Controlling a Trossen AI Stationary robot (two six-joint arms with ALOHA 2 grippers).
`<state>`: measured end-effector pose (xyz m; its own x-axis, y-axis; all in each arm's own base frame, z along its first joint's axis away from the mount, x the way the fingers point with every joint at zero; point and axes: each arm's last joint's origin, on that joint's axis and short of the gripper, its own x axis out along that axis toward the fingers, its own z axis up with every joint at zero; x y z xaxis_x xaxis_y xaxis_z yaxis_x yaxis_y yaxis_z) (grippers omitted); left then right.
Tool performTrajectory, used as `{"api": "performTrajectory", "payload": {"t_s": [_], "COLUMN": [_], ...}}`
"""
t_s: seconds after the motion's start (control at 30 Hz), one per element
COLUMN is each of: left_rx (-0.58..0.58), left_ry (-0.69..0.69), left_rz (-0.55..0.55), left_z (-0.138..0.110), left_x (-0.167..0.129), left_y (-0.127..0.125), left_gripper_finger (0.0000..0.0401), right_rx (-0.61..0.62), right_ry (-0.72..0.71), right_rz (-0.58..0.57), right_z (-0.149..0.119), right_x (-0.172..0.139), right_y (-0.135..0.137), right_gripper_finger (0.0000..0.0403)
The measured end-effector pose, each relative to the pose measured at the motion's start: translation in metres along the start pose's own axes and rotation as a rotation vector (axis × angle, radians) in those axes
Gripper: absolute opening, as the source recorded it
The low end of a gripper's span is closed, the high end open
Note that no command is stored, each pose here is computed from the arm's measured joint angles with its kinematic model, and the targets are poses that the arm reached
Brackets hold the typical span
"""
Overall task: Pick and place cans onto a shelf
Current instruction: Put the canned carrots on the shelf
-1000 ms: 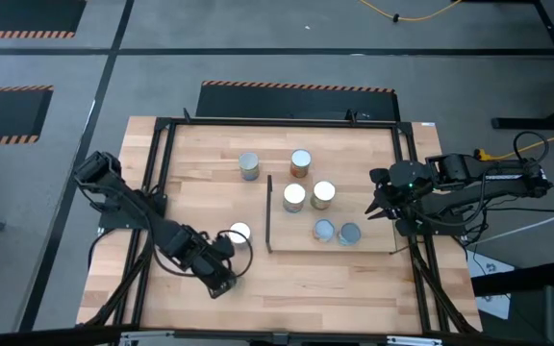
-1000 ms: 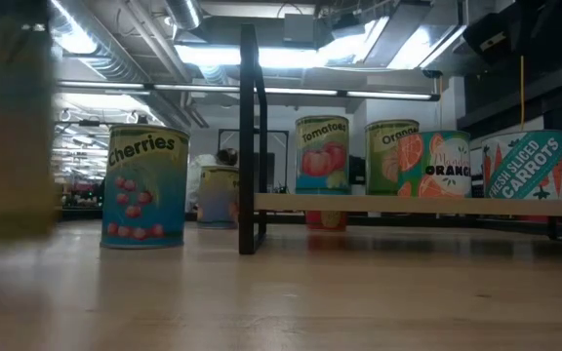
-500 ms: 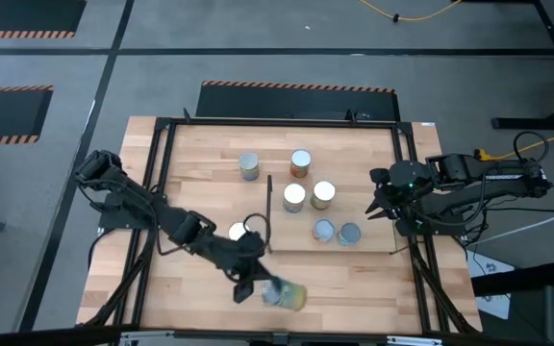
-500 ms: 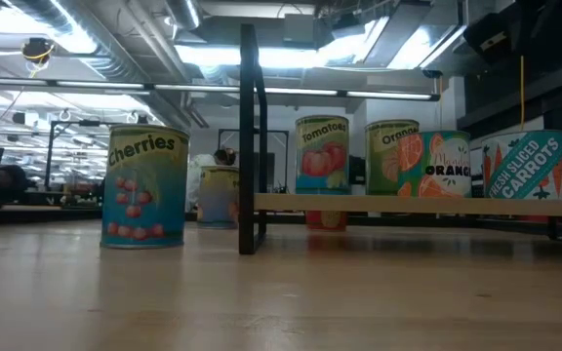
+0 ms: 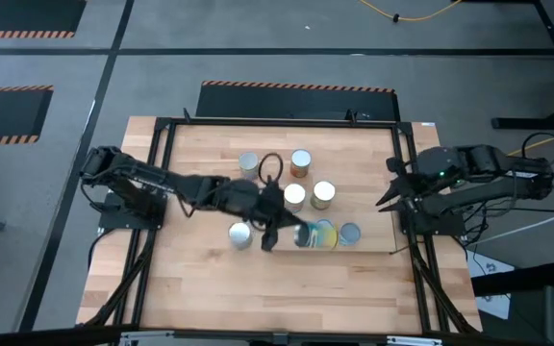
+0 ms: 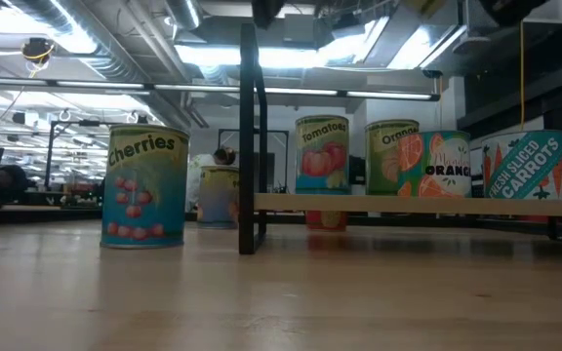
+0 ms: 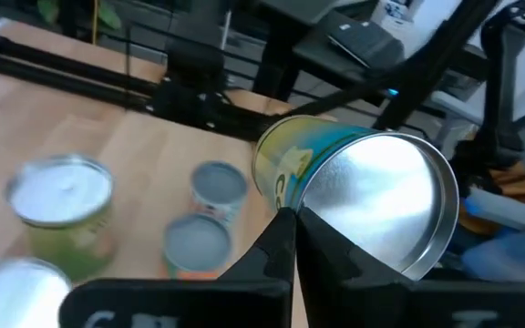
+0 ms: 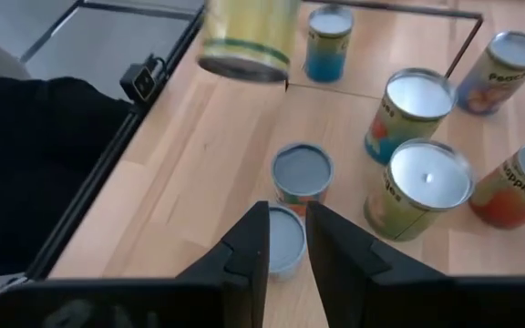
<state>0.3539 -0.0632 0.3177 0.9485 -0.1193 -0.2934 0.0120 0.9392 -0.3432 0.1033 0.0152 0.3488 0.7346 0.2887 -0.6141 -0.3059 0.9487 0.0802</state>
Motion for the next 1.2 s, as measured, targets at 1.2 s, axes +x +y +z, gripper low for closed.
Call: {"api": "performTrajectory", "payload": {"t_s": [1.2], "left_rx": [0.201], "left_ry": [0.187], "left_rz": [0.130], "left_z": [0.085], "left_x": [0.117], "left_y": [0.098], "left_gripper_finger": [0.0000], "right_rx": [0.047], "right_ry": [-0.020], "right_rz": [-0.114], "right_z": [-0.021], "right_x": [-0.032], "right_y": [0.006], "right_gripper_finger": [0.0080]}}
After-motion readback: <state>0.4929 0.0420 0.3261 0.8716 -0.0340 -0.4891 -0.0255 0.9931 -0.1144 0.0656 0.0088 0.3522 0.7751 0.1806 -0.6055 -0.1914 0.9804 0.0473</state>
